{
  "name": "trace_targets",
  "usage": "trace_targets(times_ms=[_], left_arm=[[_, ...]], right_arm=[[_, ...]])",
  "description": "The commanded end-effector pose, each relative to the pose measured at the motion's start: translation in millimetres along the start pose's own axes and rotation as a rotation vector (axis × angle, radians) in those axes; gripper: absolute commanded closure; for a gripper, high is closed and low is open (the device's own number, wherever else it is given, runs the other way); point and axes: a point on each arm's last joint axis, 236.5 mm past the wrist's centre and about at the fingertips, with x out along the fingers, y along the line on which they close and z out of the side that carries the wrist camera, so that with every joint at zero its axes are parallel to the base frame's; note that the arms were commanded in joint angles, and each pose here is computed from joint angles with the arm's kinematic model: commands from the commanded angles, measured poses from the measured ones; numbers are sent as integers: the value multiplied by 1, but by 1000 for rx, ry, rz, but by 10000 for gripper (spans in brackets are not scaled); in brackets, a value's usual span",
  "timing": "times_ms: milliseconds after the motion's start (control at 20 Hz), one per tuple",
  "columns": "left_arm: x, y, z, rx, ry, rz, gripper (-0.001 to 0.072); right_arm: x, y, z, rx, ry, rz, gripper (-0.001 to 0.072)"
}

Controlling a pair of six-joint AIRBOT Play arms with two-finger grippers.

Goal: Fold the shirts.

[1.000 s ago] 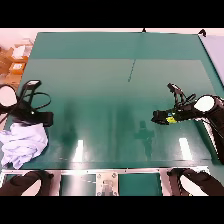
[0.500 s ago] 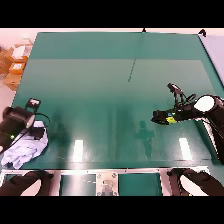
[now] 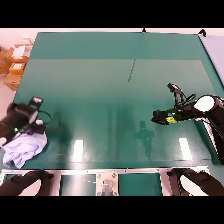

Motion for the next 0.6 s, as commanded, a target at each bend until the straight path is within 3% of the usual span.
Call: trace_targets(times_ms=[0,100,250,350,550], left_arm=[[-73,-31,49,-70,-112,-262,685],[-162,-72,96,-116,-297,-576,685],[-316,-130,132,-13,-627,-973,685],[-364,-161,134,21,-733,-1086,685],[-353,-255,122,183,-633,-1131,684]], right_arm=[[0,0,0,0,0,0,697],[0,0,0,0,0,0,698],[0,0,0,0,0,0,698],[0,0,0,0,0,0,698],[0,0,0,0,0,0,698]])
